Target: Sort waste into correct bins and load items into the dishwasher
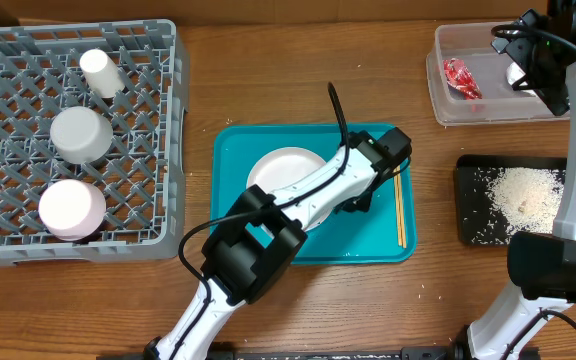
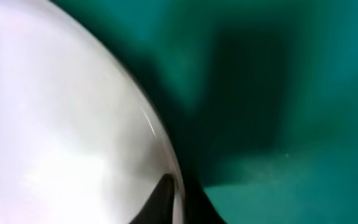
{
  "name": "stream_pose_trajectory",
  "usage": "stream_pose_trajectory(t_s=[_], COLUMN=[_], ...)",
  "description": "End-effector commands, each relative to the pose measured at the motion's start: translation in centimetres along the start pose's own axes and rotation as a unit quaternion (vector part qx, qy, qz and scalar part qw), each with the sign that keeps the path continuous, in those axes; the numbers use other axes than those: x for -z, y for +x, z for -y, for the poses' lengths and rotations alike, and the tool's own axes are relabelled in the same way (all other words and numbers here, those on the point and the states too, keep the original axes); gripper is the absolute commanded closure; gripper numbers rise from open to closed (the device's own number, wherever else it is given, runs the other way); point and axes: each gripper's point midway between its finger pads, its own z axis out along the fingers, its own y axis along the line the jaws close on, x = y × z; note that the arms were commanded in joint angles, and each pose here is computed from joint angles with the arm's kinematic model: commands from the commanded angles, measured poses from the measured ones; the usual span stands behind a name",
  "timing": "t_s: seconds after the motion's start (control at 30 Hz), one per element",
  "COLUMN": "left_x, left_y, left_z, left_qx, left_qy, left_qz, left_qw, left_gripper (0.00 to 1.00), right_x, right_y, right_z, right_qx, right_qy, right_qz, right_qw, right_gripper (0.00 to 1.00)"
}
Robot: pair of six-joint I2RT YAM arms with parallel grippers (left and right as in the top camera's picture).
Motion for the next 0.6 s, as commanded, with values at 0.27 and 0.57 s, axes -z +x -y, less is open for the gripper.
stream_pose_trajectory(t_s=[0.27,0.57], left_x=[7.5,21.8], left_y=[-3.0,-10.1], left_z=[-4.6,-13.4], left_qx=[0.058,0.061], left_qy=[0.011,0.212], left_qz=[0.005,0.161], left_qw=[0.998,0.962], left_gripper=[0.96,0.96], right_x=[0.7,0.7], right_y=[-0.5,-0.5], right_z=[-0.1,-0.1], right_qx=[-0.003,-0.002], right_qy=[-0.006,-0.006], right_qz=[0.013,0.013], right_qw=[1.0,1.0], right_gripper=[0.0,0.0])
